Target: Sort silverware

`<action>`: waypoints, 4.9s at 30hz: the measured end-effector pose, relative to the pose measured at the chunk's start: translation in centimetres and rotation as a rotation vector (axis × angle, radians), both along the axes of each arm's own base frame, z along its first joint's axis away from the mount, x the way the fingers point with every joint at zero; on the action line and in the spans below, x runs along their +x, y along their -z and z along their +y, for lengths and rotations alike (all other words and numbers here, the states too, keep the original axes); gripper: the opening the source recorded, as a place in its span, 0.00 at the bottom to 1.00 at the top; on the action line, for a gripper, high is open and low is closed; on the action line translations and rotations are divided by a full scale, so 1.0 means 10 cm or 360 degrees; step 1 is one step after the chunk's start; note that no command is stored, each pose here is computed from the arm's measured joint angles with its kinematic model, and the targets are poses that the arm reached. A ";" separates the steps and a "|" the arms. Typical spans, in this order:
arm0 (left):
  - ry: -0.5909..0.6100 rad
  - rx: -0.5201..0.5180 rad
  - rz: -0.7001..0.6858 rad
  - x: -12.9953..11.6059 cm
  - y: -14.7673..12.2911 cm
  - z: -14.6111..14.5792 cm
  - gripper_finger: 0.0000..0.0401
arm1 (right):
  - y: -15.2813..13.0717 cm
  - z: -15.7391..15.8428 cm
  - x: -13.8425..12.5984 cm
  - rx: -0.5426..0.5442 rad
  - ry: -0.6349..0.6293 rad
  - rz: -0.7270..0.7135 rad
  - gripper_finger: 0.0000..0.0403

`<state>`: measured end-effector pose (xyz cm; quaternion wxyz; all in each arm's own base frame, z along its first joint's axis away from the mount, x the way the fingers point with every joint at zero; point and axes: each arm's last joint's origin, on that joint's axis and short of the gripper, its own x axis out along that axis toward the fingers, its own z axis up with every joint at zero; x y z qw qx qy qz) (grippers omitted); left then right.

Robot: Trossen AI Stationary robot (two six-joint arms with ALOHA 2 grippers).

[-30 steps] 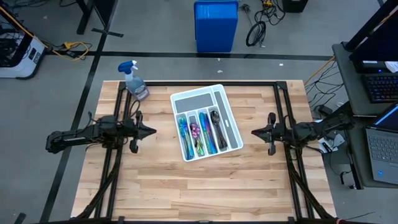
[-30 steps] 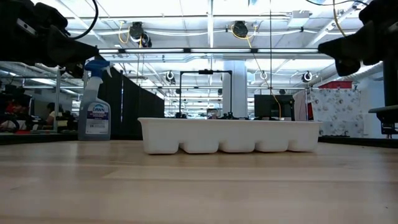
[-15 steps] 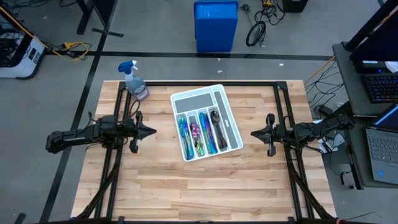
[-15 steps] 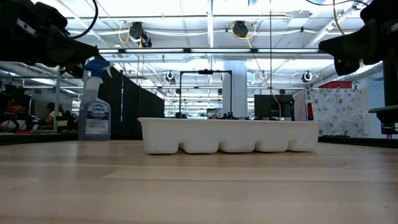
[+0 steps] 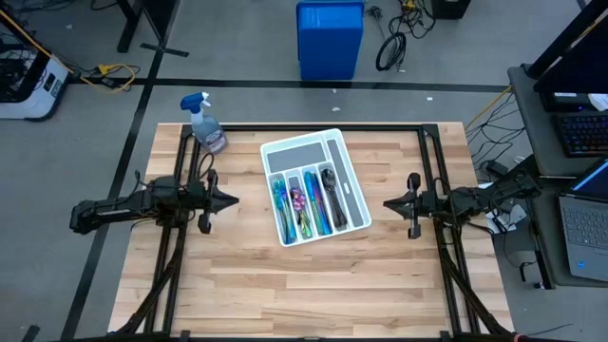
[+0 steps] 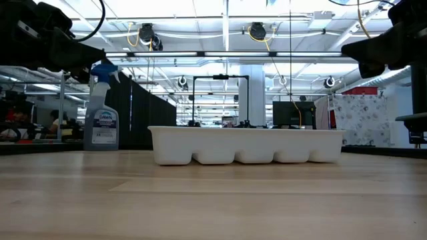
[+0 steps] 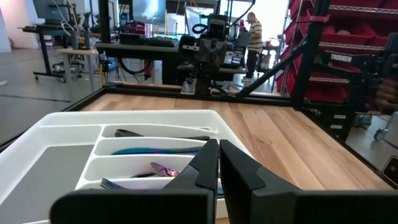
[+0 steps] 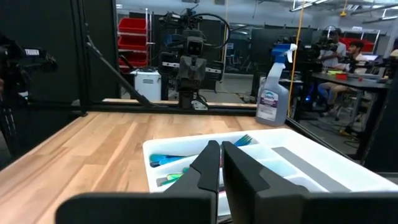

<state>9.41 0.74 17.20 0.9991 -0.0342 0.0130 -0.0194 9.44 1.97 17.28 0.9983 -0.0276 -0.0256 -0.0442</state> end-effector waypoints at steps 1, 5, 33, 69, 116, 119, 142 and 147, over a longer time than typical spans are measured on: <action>0.0000 0.0000 -0.0001 0.00 0.00 0.00 0.00 | 0.00 0.00 0.00 -0.0004 0.0007 0.0000 0.00; 0.0004 0.0000 -0.0001 0.00 0.00 0.00 0.00 | 0.00 -0.03 0.01 -0.0021 0.0055 0.0002 0.00; 0.0057 -0.0010 -0.0007 0.00 0.00 -0.01 0.00 | 0.04 -0.26 0.04 0.0032 0.0032 0.0062 0.00; 0.0271 -0.0061 -0.0092 0.03 0.03 -0.16 0.00 | 0.04 -0.24 0.04 0.0088 -0.0068 0.0055 0.00; 0.0240 0.0003 -0.0096 0.03 0.03 -0.16 0.00 | 0.05 -0.23 0.04 0.0151 -0.0119 0.0063 0.00; 0.0240 0.0002 -0.0096 0.03 0.03 -0.16 0.00 | 0.05 -0.23 0.04 0.0151 -0.0119 0.0063 0.00; 0.0240 -0.0001 -0.0095 0.03 0.03 -0.16 0.00 | 0.05 -0.23 0.04 0.0152 -0.0120 0.0063 0.00; 0.0240 0.0001 -0.0096 0.03 0.03 -0.16 0.00 | 0.05 -0.23 0.04 0.0152 -0.0121 0.0063 0.00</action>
